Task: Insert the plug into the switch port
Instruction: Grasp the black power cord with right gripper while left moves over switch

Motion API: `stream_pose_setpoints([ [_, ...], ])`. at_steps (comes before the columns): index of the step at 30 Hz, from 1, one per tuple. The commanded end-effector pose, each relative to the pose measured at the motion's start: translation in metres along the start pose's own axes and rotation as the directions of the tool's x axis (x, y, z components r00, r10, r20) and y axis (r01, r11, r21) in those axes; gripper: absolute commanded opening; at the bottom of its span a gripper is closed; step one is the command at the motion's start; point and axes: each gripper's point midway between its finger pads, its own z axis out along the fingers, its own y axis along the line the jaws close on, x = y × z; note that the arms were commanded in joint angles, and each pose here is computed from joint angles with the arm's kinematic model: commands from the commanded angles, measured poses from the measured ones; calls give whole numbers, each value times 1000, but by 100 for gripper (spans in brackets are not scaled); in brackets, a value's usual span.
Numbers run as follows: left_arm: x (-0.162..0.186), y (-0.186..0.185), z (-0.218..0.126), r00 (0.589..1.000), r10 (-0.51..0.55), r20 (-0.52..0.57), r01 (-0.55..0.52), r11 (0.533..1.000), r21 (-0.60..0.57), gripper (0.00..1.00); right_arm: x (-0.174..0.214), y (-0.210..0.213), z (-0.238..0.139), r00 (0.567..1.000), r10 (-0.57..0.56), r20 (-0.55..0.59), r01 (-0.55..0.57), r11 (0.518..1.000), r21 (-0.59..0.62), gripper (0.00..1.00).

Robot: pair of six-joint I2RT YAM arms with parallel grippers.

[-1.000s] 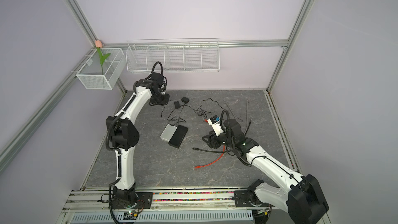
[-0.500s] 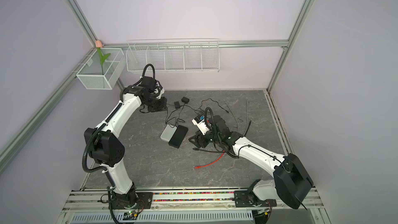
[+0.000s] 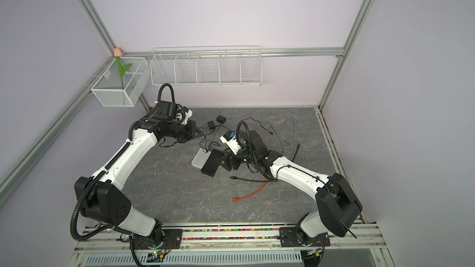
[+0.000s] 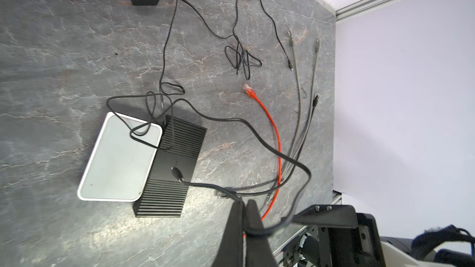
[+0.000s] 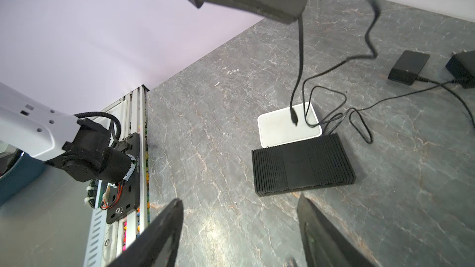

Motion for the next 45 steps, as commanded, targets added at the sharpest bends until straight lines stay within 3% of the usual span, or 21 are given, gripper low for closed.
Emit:
stream_pose_setpoints([
  [1, 3, -22, -6, 1000, -24, -1, 24, 994, 107, 0, -7, 4, 6, 998, -56, 7, 56, 998, -34, 74],
  [6, 8, -22, -8, 999, -37, 5, 36, 992, 122, 0, -9, -5, 19, 998, -69, 10, 69, 996, -60, 71],
  [13, 10, -20, -7, 999, -49, 13, 47, 991, 124, 0, -11, -34, 38, 998, 65, 17, -63, 991, -119, 66],
  [35, 12, -20, -9, 997, -72, 32, 66, 987, 147, 0, 5, -60, 89, 1000, 28, -5, -28, 993, -117, 69],
  [39, 12, -22, -7, 996, -80, 28, 74, 984, 165, 0, 8, -62, 97, 999, 31, -10, -32, 991, -129, 63],
  [45, 12, -20, -6, 996, -79, 27, 74, 984, 160, 0, 7, -61, 102, 999, 33, -2, -33, 989, -146, 36],
])
